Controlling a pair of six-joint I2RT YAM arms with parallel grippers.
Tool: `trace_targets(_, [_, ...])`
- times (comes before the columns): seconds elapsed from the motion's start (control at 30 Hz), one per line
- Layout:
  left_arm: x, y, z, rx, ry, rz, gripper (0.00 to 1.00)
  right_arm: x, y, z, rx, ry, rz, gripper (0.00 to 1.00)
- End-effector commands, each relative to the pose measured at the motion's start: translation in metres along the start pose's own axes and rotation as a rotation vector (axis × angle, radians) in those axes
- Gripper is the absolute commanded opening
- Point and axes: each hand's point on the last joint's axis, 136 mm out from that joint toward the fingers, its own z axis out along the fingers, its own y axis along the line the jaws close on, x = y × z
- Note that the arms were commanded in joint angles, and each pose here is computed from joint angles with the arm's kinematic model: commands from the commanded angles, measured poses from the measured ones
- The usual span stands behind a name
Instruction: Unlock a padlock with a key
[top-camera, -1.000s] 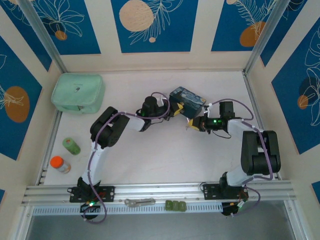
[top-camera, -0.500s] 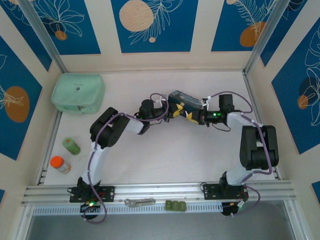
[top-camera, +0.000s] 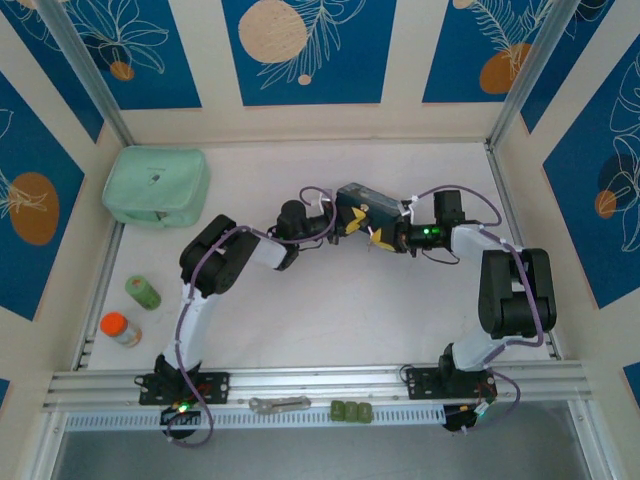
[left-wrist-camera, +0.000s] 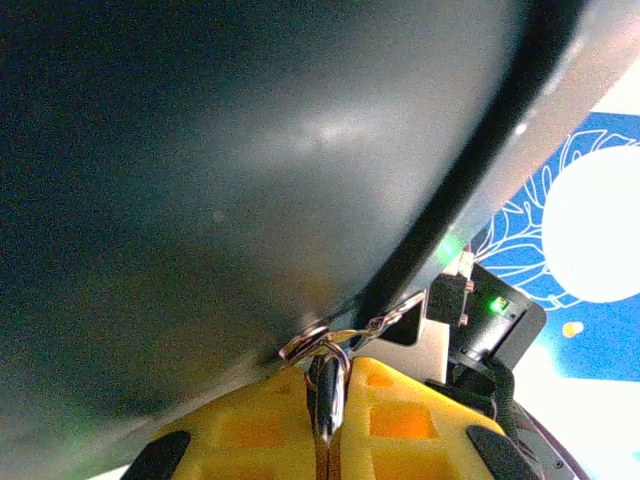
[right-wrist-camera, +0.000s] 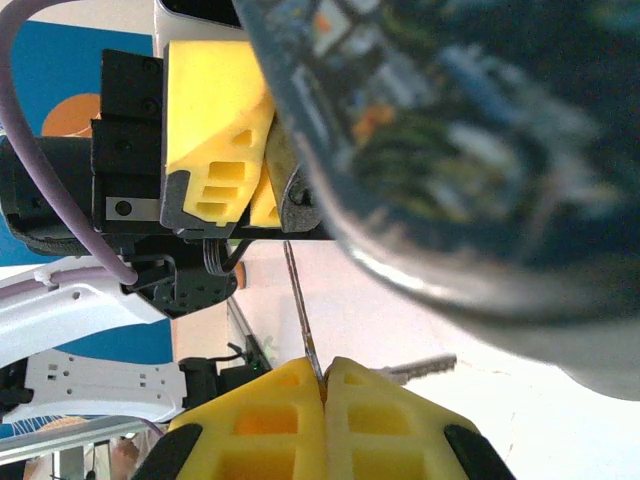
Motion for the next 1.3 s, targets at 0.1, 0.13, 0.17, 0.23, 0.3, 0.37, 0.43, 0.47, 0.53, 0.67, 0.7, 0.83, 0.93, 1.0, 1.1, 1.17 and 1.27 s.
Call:
trace_targets(0.1, [0.017, -0.058, -0.004, 0.164, 0.044, 0.121, 0.0, -0.001, -0.004, 0.002, 0.021, 0.002, 0.023, 0.0])
trace_targets(0.13, [0.018, -0.059, -0.004, 0.169, 0.045, 0.121, 0.0, -0.002, -0.004, 0.002, 0.024, 0.0, 0.023, 0.0])
trace_targets(0.17, [0.018, -0.059, -0.004, 0.172, 0.046, 0.121, 0.0, -0.001, -0.006, 0.002, 0.028, 0.0, 0.027, 0.0])
trace_targets(0.23, [0.019, -0.059, -0.005, 0.178, 0.047, 0.122, 0.0, -0.002, -0.006, 0.002, 0.03, -0.003, 0.028, 0.0])
trace_targets(0.3, [0.021, -0.06, -0.005, 0.18, 0.053, 0.123, 0.0, -0.003, -0.006, 0.002, 0.029, -0.004, 0.028, 0.0])
trace_targets(0.37, [0.024, -0.06, -0.004, 0.18, 0.063, 0.128, 0.0, -0.003, -0.002, 0.003, 0.016, -0.003, 0.021, 0.0])
trace_targets(0.43, [0.026, -0.059, -0.003, 0.174, 0.071, 0.133, 0.0, -0.003, 0.002, 0.004, 0.009, 0.001, 0.007, 0.0])
trace_targets(0.47, [0.027, -0.058, -0.003, 0.17, 0.072, 0.135, 0.0, -0.003, 0.004, 0.004, 0.008, 0.004, 0.002, 0.0])
trace_targets(0.53, [0.028, -0.055, -0.003, 0.163, 0.073, 0.135, 0.0, -0.003, 0.007, 0.005, -0.002, 0.009, -0.005, 0.0])
trace_targets(0.67, [0.027, -0.049, -0.004, 0.152, 0.064, 0.132, 0.0, 0.003, 0.013, 0.004, -0.023, 0.021, -0.016, 0.0])
trace_targets(0.7, [0.026, -0.047, -0.004, 0.15, 0.062, 0.131, 0.0, 0.005, 0.013, 0.003, -0.02, 0.022, -0.016, 0.0])
trace_targets(0.83, [0.025, -0.045, -0.003, 0.149, 0.057, 0.13, 0.0, 0.01, 0.012, -0.001, -0.011, 0.019, -0.011, 0.0])
trace_targets(0.93, [0.026, -0.049, -0.001, 0.16, 0.066, 0.138, 0.0, 0.01, 0.009, -0.002, -0.006, 0.015, -0.008, 0.0])
trace_targets(1.0, [0.027, -0.054, -0.001, 0.169, 0.076, 0.147, 0.0, 0.007, 0.009, -0.001, -0.008, 0.011, -0.003, 0.0])
trace_targets(1.1, [0.032, -0.057, -0.002, 0.178, 0.091, 0.156, 0.0, 0.001, 0.008, 0.001, -0.006, 0.006, 0.002, 0.0])
trace_targets(1.17, [0.033, -0.059, -0.004, 0.183, 0.094, 0.154, 0.0, -0.002, 0.007, 0.003, 0.006, 0.006, 0.006, 0.0])
trace_targets(1.27, [0.035, -0.058, -0.006, 0.177, 0.093, 0.153, 0.0, -0.002, 0.0, 0.003, 0.036, 0.006, 0.021, 0.0])
